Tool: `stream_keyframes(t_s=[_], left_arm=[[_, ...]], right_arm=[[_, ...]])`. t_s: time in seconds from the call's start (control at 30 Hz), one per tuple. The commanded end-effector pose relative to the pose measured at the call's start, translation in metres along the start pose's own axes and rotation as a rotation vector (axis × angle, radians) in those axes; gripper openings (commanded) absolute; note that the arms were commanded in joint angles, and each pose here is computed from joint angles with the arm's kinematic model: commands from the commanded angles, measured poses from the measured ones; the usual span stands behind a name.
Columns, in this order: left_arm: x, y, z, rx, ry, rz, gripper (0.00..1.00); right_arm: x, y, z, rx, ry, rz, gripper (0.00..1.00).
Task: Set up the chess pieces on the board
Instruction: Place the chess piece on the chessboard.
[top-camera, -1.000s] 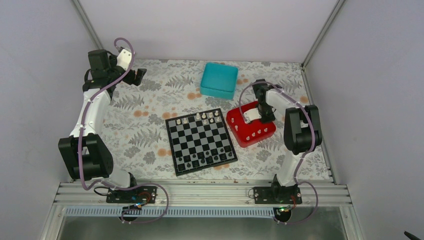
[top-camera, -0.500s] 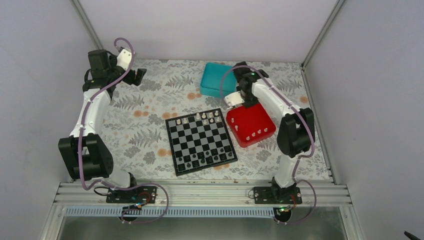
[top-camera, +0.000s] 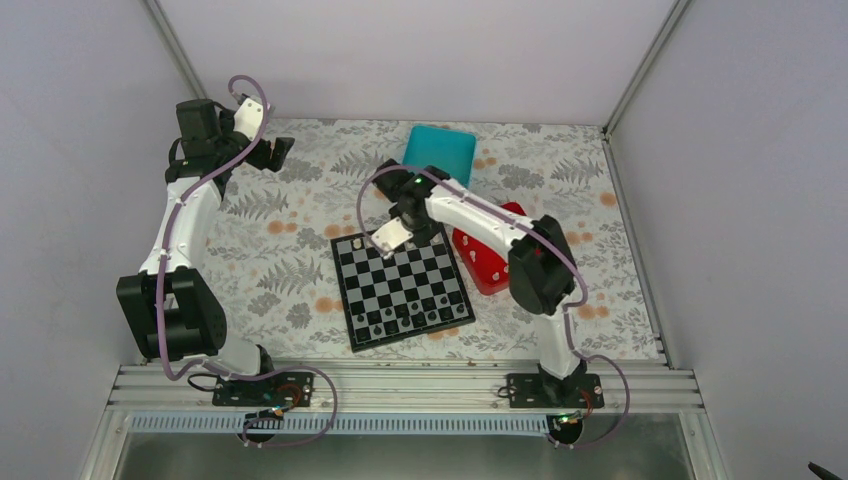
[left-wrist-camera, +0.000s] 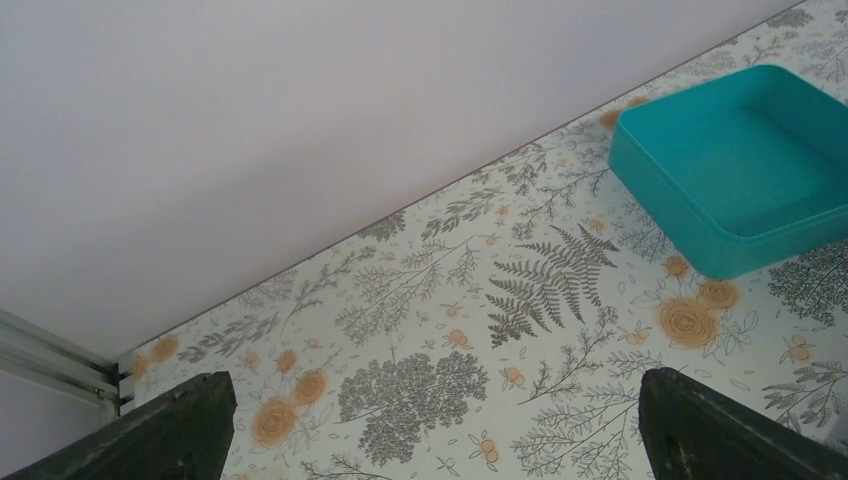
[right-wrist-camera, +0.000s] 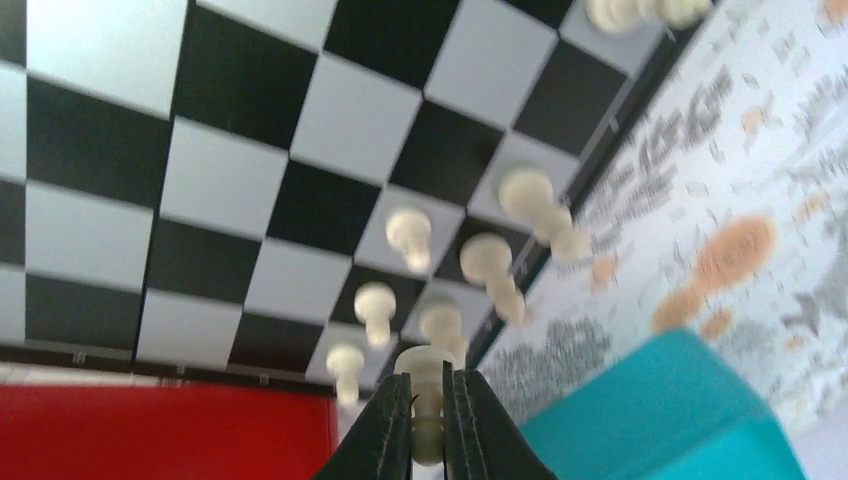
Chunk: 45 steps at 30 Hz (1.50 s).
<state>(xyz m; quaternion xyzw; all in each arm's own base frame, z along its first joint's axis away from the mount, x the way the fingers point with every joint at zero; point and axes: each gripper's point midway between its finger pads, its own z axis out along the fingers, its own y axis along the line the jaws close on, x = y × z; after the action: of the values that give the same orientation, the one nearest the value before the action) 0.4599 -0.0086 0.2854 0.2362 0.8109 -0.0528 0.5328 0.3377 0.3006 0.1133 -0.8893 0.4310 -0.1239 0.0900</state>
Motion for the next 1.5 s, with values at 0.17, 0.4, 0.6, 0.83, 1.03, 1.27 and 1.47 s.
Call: stream_keyframes(t_s=[0.17, 0.4, 0.6, 0.83, 1.03, 1.27, 1.47], left_arm=[[-0.007, -0.002, -0.006, 0.01, -0.023, 0.013, 1.0], [-0.006, -0.002, -0.006, 0.01, -0.019, 0.013, 1.0], [-0.005, -0.002, -0.005, 0.009, -0.017, 0.013, 1.0], [-0.004, -0.002, -0.005, 0.008, -0.017, 0.011, 1.0], [-0.003, -0.002, -0.004, 0.014, -0.016, 0.009, 1.0], [-0.003, -0.003, -0.004, 0.019, -0.017, 0.007, 1.0], [-0.004, -0.003, -0.003, 0.021, -0.018, 0.007, 1.0]], right_arm=[[-0.054, -0.004, 0.027, -0.038, -0.112, -0.036, 0.08], [-0.064, -0.007, 0.036, -0.045, -0.141, -0.044, 0.08], [-0.068, -0.007, 0.048, -0.051, -0.141, -0.046, 0.08], [-0.067, -0.009, 0.058, -0.051, -0.126, -0.046, 0.08], [-0.06, -0.009, 0.06, -0.054, -0.111, -0.036, 0.08], [-0.053, -0.007, 0.064, -0.066, -0.095, -0.028, 0.08], [-0.047, -0.008, 0.066, -0.063, -0.087, -0.017, 0.08]])
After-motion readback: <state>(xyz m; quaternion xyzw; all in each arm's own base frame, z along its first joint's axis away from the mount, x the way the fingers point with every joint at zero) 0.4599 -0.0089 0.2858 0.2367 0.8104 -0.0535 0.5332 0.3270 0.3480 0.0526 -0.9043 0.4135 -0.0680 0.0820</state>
